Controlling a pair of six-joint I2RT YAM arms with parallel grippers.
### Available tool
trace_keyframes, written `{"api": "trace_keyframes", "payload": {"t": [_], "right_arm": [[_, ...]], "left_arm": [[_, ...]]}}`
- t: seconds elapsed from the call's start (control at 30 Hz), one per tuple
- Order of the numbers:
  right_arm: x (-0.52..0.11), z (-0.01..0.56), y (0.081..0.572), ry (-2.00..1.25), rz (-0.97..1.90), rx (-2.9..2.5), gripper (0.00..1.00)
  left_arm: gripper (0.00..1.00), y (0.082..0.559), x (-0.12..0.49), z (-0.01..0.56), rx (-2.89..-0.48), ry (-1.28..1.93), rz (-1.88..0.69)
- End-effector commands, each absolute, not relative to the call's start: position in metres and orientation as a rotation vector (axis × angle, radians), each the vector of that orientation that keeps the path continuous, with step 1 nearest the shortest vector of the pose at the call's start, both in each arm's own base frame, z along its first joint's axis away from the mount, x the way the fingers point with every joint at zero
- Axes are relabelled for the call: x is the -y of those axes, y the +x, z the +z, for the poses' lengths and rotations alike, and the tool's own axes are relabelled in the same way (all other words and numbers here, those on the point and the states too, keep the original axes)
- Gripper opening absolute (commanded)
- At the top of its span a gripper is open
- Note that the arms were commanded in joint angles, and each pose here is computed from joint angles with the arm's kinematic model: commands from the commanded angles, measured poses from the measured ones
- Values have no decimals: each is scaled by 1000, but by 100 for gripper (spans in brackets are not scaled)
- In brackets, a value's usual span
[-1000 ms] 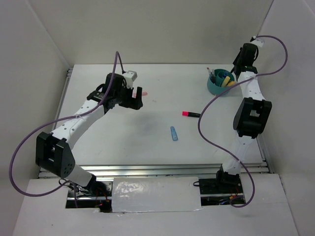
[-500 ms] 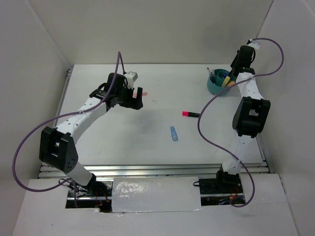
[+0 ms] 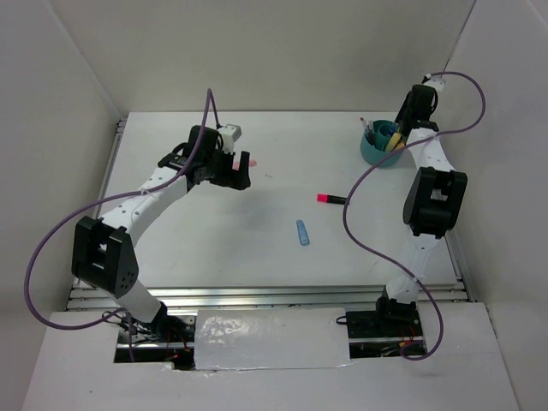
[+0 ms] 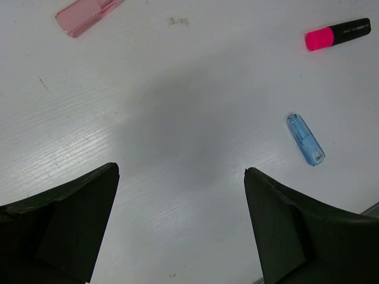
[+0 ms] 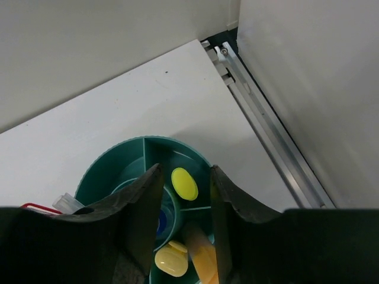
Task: Sort the stationery into containers
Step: Place the pen in the storage box, then pick up the pen from the center of the board.
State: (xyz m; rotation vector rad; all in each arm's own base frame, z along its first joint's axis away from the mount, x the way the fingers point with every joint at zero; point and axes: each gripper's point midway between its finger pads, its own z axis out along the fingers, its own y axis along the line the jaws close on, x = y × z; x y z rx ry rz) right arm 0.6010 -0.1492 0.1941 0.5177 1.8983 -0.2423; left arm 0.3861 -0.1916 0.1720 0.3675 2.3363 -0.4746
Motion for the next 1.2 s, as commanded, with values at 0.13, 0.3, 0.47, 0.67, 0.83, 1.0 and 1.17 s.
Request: {"api": "trace_keyframes", "payload": {"t": [0.13,0.3,0.47,0.67,0.83,1.0,1.17], "right_arm": [[118,245,594,406,-150,-1837,50],[87,289,567,302,-18,-1800,51],[41,312,524,-36,119,-1844,49],[-49,257,471,-689,201,-2083,44],[-100,185,448,-1129,104,-2227,47],[-126,137,450,-1347,23,-2307,58],[-126,96,453,-1480,-36,-2399,59]], "left_arm": [[97,384,219,207,-2157,613,-639],[89,388,262,223,-1975,889,-729],[86,414,298,214,-2007,931,-772],[87,419,288,215,-2012,772,-1052],[94,411,265,221,-2034,764,-1010],[99,395,240,229,-2036,762,-975],[99,380,218,217,-2068,798,-936]]}}
